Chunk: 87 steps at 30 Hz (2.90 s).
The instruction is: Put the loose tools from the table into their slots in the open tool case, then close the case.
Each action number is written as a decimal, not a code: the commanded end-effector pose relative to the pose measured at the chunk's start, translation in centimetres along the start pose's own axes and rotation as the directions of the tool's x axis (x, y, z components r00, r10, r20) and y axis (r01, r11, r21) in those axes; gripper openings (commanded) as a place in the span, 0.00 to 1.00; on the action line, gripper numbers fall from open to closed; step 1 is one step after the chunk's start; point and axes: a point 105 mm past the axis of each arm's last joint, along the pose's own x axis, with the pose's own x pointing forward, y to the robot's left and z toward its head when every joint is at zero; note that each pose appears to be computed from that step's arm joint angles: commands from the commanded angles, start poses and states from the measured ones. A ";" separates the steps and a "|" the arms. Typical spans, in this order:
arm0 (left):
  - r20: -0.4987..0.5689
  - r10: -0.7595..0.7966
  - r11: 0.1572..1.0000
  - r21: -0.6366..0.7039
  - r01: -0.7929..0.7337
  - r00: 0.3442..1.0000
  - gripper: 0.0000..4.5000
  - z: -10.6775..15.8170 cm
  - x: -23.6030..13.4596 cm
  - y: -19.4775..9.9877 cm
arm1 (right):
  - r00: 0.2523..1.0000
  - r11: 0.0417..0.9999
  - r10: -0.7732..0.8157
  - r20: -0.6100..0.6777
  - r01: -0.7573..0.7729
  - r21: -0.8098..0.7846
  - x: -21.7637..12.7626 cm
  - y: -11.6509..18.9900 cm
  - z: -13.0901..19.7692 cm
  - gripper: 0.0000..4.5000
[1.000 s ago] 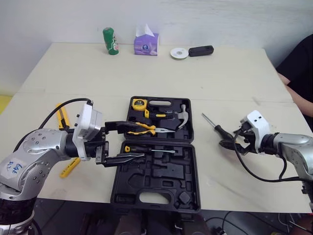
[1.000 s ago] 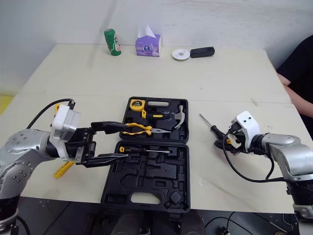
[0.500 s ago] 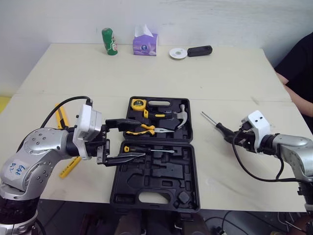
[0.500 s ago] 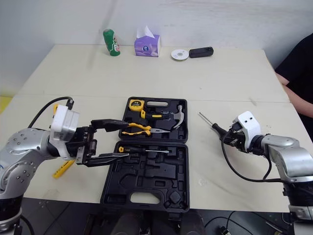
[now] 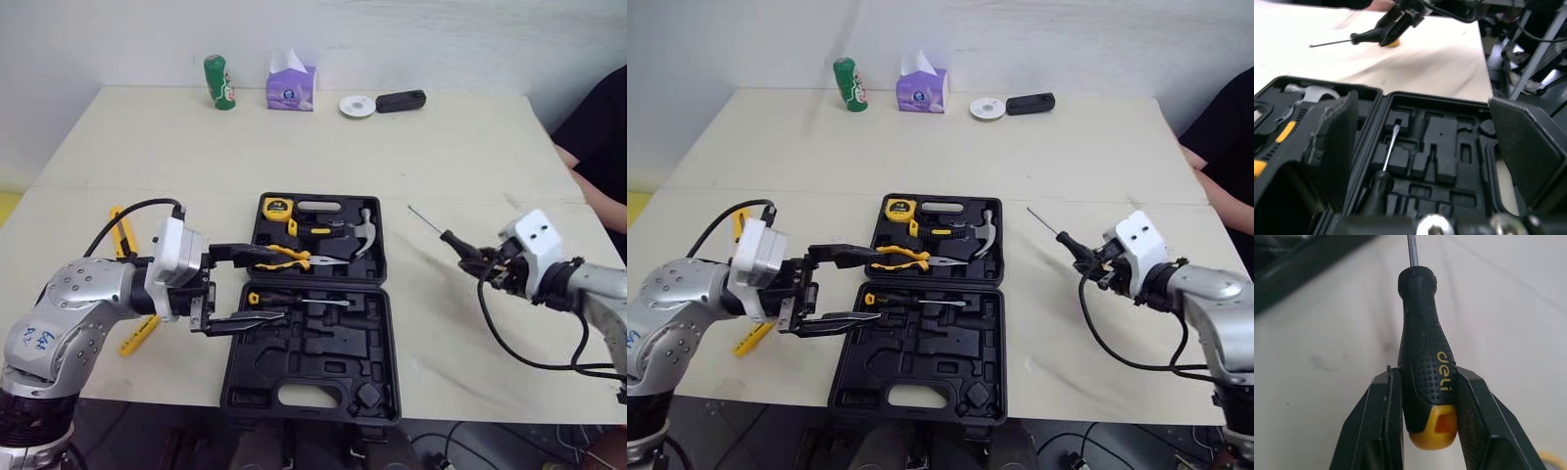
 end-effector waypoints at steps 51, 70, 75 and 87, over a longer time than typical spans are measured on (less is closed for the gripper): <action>-0.192 0.072 0.995 -0.048 -0.083 0.979 1.00 -4.9 -3.3 -2.2 | 0.802 0.752 0.538 -0.261 -0.596 -0.280 5.1 14.5 3.2 0.22; -0.198 0.093 0.992 -0.064 -0.108 0.976 1.00 -5.4 -3.3 -2.0 | 0.805 0.762 0.538 -0.250 -0.592 -0.263 4.6 13.5 3.7 0.97; -0.184 0.108 0.991 -0.053 -0.119 0.977 1.00 -5.3 -3.1 -1.6 | 0.805 0.773 0.545 -0.233 -0.591 -0.233 4.2 12.6 4.1 0.97; -0.059 0.122 0.992 -0.014 -0.123 0.991 1.00 -3.6 -1.9 -1.0 | 0.765 0.772 0.635 0.110 -0.624 -0.123 2.1 11.6 5.6 0.97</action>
